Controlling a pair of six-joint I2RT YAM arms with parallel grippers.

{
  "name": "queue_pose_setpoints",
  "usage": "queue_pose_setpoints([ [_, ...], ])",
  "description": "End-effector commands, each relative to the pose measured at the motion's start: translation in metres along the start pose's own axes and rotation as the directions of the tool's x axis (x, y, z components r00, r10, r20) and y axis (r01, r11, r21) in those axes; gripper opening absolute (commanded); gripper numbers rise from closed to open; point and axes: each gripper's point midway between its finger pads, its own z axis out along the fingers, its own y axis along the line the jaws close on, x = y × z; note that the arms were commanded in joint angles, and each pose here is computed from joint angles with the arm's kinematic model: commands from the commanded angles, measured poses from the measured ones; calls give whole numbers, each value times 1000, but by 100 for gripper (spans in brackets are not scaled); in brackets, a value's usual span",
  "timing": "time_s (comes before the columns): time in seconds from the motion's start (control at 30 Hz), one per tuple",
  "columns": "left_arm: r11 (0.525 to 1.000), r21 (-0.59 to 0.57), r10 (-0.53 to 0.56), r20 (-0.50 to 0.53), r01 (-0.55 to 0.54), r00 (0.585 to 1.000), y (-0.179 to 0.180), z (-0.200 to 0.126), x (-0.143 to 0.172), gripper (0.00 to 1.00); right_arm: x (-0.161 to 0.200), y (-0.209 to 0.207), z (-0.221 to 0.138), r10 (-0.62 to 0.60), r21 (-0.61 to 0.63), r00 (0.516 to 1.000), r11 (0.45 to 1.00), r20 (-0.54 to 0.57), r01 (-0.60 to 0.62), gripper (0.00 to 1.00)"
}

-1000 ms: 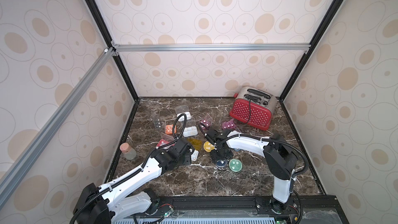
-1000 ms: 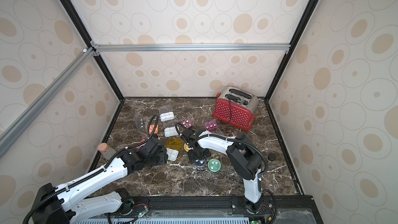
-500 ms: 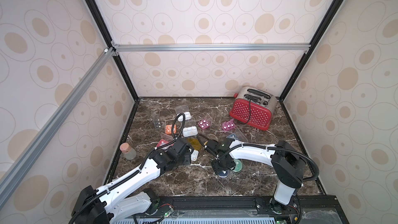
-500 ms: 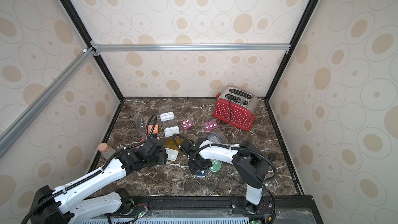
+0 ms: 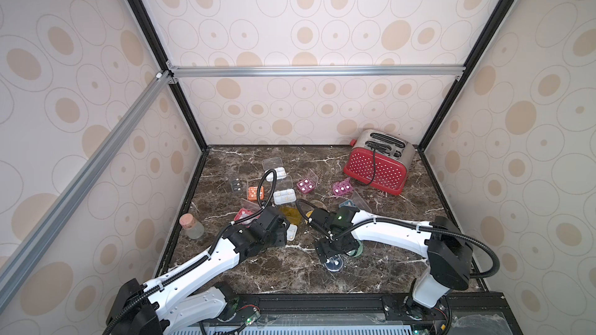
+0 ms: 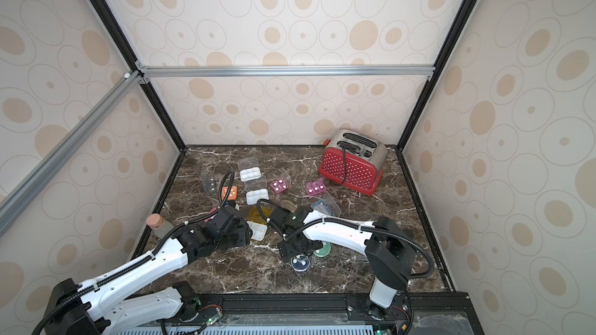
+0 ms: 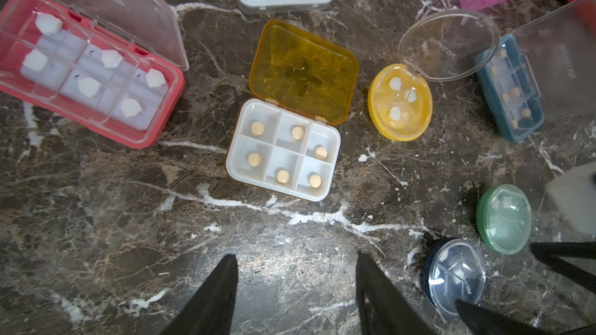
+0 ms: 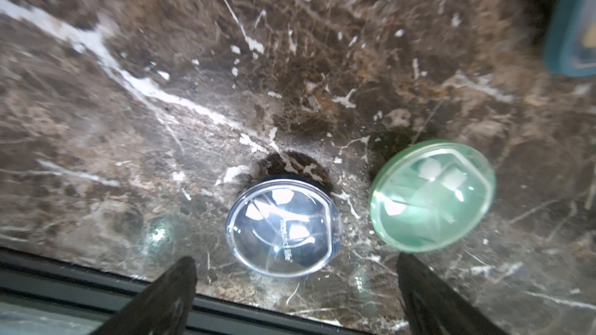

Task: Close pillboxes
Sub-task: Move the pillbox to the center of the board.

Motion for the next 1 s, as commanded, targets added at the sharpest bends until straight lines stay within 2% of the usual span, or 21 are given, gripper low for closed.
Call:
queue_pose_setpoints([
  [0.0, 999, 35, 22, 42, -24, 999, -12, -9, -18, 59, 5, -38, -20, 97, 119, 995, 988, -12, -95, 99],
  [0.13, 998, 43, 47, 46, -49, 998, -18, -8, -22, 59, -2, -73, -12, 269, 131, 963, 955, 6, -267, 98],
  [0.27, 994, 78, 74, 34, -76, 997, -30, -6, -25, 59, -14, -77, -2, 339, 88, 941, 937, 19, -339, 99],
  [0.33, 992, 89, 91, 35, -93, 995, -36, -6, -29, 59, -19, -74, 5, 353, 58, 936, 934, 5, -353, 99],
  [0.5, 990, 79, 116, 26, -118, 993, -37, -4, -29, 60, -26, -85, 20, 356, 102, 934, 929, 5, -355, 99],
  [0.57, 990, 83, 113, 26, -114, 993, -37, -3, -29, 60, -28, -84, 30, 359, 84, 933, 930, -12, -357, 95],
  [0.97, 989, 83, 125, 19, -126, 992, -41, 1, -30, 60, -12, -90, 53, 368, 81, 925, 929, -98, -361, 86],
])
